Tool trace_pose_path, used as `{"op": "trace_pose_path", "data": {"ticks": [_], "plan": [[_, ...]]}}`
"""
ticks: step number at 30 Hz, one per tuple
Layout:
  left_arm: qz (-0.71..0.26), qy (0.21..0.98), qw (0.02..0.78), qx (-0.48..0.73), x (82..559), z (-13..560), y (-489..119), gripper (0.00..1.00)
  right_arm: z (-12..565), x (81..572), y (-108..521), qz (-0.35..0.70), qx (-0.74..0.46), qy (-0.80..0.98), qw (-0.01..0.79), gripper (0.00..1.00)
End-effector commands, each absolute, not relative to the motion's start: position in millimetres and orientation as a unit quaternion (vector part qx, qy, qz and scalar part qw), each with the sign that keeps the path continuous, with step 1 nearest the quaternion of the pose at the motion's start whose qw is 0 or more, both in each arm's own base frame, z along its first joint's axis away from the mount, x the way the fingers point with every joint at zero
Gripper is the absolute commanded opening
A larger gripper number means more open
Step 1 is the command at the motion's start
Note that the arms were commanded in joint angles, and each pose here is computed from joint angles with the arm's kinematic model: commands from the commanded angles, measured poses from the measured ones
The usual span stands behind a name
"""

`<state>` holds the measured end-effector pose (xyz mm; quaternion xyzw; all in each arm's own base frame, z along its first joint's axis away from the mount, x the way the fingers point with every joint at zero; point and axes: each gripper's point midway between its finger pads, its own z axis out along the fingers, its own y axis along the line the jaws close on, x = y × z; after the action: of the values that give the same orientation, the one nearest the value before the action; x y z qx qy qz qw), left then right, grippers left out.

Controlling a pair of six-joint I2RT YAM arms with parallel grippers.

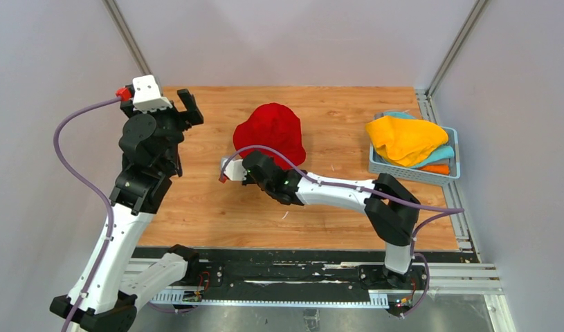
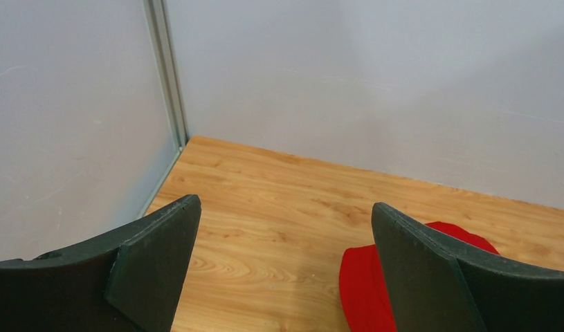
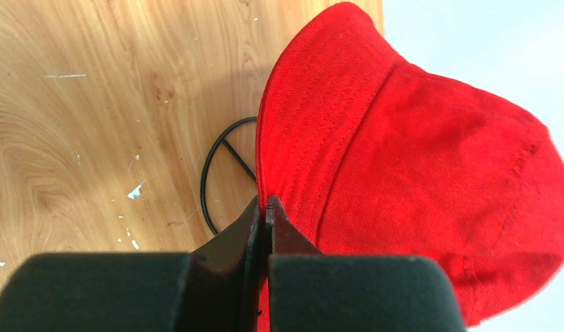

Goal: Stack the hats

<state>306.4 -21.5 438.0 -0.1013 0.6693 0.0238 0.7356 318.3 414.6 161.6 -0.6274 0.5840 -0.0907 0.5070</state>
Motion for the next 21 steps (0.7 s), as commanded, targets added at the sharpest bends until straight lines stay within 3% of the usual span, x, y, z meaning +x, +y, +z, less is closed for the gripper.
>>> {"op": "trace_pose_path", "data": {"ticks": [1,21], "plan": [[0.018,0.666,0.738,-0.107,309,438,-21,0.98,132,305,423,-0.089,-0.650,0.577,0.487,0.01],[0.019,0.671,0.733,-0.110,316,431,-21,0.98,98,305,424,-0.090,-0.656,0.597,0.454,0.02]]}}
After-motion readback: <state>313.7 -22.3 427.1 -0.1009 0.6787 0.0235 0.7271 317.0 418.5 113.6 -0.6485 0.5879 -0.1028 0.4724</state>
